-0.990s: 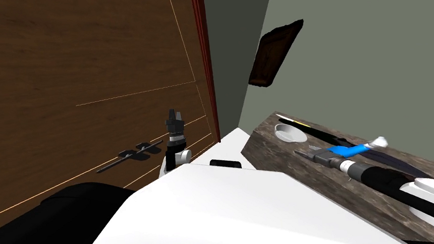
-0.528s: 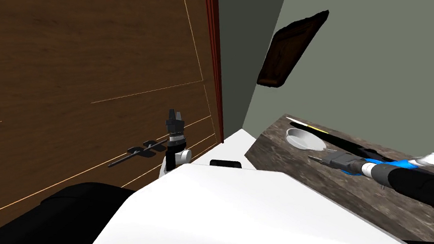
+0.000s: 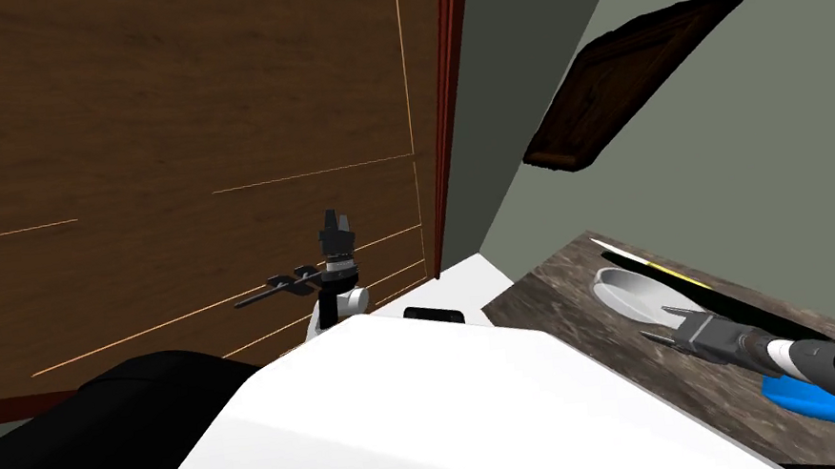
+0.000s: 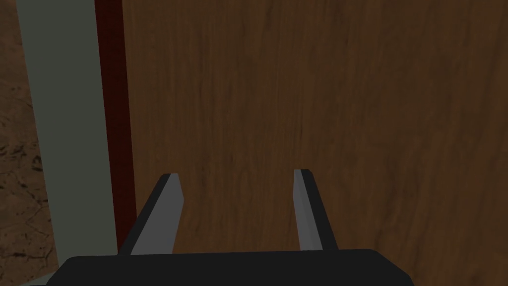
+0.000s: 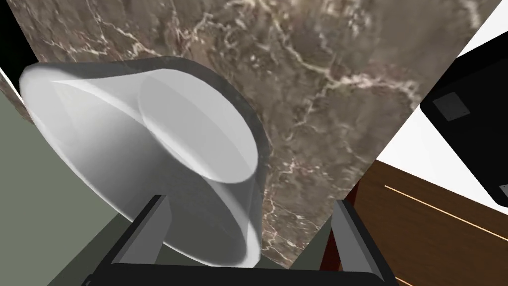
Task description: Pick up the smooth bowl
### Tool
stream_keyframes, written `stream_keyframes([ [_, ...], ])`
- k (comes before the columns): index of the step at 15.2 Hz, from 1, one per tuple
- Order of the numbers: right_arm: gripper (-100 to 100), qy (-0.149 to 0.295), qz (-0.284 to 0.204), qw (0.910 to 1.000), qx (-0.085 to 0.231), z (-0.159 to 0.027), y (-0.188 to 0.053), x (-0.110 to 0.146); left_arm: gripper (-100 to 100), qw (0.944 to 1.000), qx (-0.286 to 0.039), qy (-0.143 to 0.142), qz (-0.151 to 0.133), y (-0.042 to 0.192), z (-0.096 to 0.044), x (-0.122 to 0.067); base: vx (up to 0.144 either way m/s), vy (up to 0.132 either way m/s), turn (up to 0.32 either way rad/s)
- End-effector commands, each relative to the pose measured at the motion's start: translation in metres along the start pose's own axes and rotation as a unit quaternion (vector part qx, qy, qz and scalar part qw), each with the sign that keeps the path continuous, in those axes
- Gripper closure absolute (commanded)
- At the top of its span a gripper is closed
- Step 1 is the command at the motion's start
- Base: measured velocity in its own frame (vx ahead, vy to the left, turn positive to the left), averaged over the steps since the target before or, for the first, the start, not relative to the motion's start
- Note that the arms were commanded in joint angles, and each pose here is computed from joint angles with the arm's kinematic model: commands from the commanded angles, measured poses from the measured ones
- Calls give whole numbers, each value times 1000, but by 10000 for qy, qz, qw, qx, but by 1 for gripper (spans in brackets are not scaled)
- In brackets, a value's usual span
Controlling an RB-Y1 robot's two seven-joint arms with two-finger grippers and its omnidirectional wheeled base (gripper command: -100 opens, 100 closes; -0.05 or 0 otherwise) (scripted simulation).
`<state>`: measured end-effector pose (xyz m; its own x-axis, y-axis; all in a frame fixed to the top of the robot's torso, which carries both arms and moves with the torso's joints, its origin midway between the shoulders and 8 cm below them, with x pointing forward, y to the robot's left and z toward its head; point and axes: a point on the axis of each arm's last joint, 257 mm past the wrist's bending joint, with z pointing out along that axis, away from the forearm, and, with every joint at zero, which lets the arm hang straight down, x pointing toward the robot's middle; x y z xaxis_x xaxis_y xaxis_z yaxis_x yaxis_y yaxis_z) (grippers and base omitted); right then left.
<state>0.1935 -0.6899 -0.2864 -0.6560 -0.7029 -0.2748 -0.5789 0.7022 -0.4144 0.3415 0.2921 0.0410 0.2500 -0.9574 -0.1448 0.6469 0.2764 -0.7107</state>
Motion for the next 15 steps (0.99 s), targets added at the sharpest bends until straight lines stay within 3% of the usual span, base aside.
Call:
stream_keyframes([
  [1,-100,274,-201,9992,-192,-5,7,21,0,10000,0,0,0,0,0,0,107,69,184],
  [2,-100,132,-103,9998,-90,-2,5,9,0,10000,0,0,0,0,0,0,62,31,63],
  [6,-100,177,18,9998,-73,9,27,28,0,10000,0,0,1,0,0,0,22,-37,99],
  [7,-100,170,-9,9998,-80,7,23,24,0,10000,0,1,1,0,0,0,9,-39,30],
  [8,100,174,-9,9998,-78,7,24,25,0,10000,0,0,1,0,0,0,4,-14,4],
  [12,100,234,-62,9996,-125,6,27,29,0,10000,0,0,1,0,0,0,-3,-3,2],
  [14,100,161,-111,9998,-107,-1,8,13,0,10000,0,0,1,0,0,0,-17,40,-139],
  [15,100,189,-99,9997,-99,2,15,19,0,10000,0,0,1,0,0,0,-15,38,-52],
])
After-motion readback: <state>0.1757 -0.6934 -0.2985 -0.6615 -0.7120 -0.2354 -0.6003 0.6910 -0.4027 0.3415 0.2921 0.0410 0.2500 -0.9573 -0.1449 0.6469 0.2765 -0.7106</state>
